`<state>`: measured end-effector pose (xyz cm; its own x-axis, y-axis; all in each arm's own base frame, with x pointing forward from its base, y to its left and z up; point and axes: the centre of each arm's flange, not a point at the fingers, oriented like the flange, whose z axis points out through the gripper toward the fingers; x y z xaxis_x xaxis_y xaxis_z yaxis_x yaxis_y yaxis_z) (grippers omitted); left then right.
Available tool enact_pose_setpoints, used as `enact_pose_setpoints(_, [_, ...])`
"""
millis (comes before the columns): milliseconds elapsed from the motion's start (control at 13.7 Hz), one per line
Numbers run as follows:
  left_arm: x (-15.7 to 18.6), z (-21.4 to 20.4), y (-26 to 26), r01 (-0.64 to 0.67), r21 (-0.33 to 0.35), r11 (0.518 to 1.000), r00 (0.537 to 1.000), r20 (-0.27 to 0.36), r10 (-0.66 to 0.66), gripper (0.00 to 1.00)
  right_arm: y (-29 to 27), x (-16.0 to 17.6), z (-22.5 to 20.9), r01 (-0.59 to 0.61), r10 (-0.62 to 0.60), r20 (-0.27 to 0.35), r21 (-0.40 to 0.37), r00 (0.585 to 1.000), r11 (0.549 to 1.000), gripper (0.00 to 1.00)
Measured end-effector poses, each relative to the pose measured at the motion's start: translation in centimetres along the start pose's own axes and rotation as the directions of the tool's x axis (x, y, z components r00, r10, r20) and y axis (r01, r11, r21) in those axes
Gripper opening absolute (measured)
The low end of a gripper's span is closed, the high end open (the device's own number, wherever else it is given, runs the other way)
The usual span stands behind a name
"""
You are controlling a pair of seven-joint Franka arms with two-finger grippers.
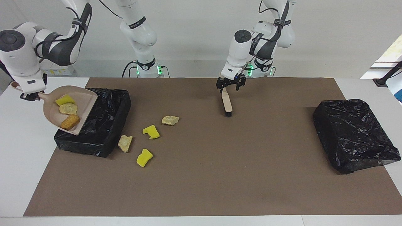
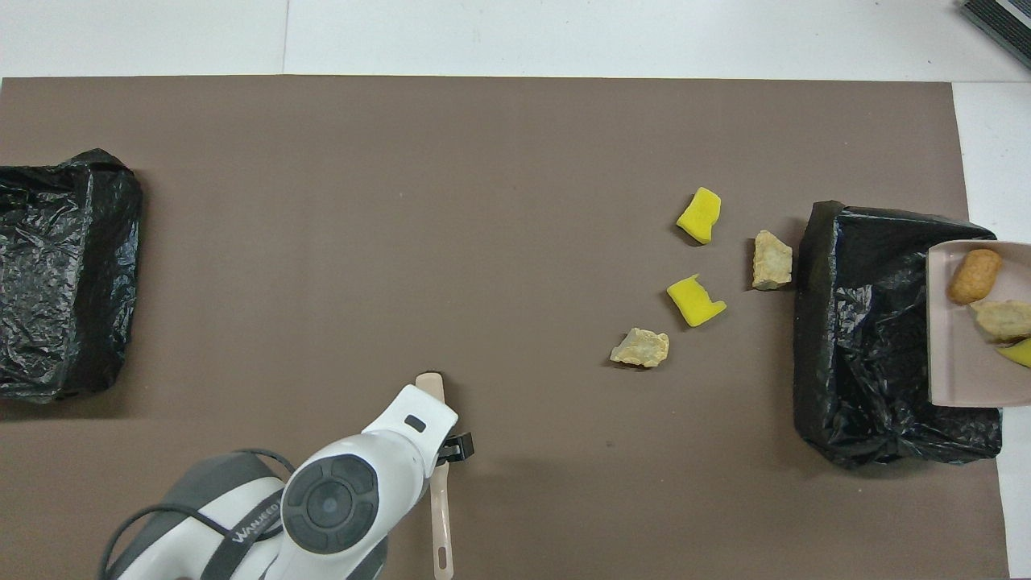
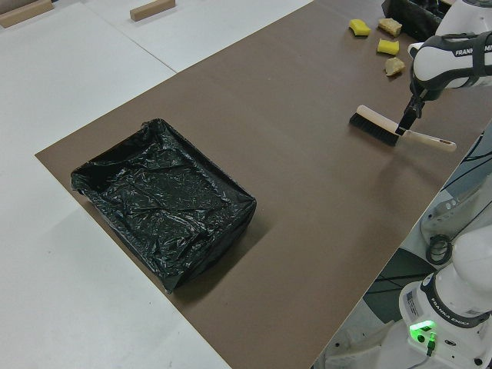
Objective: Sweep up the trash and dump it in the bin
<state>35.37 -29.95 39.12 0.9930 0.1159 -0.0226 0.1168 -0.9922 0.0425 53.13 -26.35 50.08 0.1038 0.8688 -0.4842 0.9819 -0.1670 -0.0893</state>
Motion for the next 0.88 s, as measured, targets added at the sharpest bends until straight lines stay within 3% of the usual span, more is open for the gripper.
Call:
enact_pose_setpoints(366, [7.4,-4.1,-3.0,-0.040,-0.019,0.999,0.999,-0.016,0.040,1.00,-0.3,7.6,-4.4,0.009,-0.002,0.264,-0.026,0.965,1.000,0.32])
enact_pose_setpoints(512, [10.8,-6.2,-5.6,-0.027,-0.032,0.999,0.999,-0.036,0.026,1.00,-1.0,10.3,-6.5,-0.012,0.023,0.325,-0.036,0.945,0.999,0.32])
enact_pose_setpoints(732, [15.7,-9.6,-9.6,0.019,-0.051,0.998,0.997,-0.073,-0.023,1.00,-1.3,11.5,-8.5,0.024,0.008,0.440,-0.068,0.898,0.997,0.32])
enact_pose_setpoints(878, [18.2,-11.5,-12.3,-0.035,-0.047,0.998,0.996,-0.081,0.031,1.00,-1.0,11.4,-9.6,0.056,0.004,0.524,-0.097,0.852,0.994,0.32])
